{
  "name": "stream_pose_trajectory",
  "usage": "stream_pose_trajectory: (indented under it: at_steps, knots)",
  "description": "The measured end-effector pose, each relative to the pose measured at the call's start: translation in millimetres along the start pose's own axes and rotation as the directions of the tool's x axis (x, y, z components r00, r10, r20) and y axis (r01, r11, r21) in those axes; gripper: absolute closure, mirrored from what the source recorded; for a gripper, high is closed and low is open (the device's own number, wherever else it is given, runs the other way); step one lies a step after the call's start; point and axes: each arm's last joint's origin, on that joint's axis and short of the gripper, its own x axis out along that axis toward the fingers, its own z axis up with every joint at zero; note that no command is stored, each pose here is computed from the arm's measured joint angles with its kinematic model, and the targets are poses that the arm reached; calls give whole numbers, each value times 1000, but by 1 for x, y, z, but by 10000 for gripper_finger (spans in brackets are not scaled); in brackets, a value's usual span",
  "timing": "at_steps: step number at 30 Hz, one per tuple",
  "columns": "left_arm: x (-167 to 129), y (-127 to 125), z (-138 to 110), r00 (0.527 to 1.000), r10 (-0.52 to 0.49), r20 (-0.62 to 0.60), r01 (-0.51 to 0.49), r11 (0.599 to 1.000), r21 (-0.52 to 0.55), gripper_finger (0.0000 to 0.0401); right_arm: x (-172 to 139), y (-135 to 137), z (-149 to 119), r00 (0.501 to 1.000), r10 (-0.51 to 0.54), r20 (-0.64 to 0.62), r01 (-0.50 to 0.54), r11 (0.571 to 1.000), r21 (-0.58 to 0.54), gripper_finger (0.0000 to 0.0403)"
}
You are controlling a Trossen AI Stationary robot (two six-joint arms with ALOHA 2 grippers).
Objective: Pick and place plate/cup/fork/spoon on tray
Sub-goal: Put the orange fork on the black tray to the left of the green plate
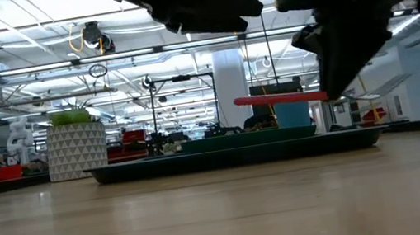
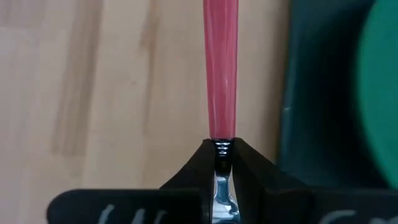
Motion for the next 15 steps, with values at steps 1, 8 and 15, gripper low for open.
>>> stream_pose_trajectory:
  at_steps: [1,8,15]
  knots:
    - [0,0,0,1000,9,-3,-9,1000,-12,65,-1,-3,2,1000,-12,6,12,1000,4,383]
    - [0,5,-8,991,108,-79,-108,994,7,86,-3,-19,11,998,-50,28,50,999,-1,383]
    - [3,14,-14,982,137,-131,-139,990,-8,101,-6,-26,17,995,-83,58,85,996,-30,383]
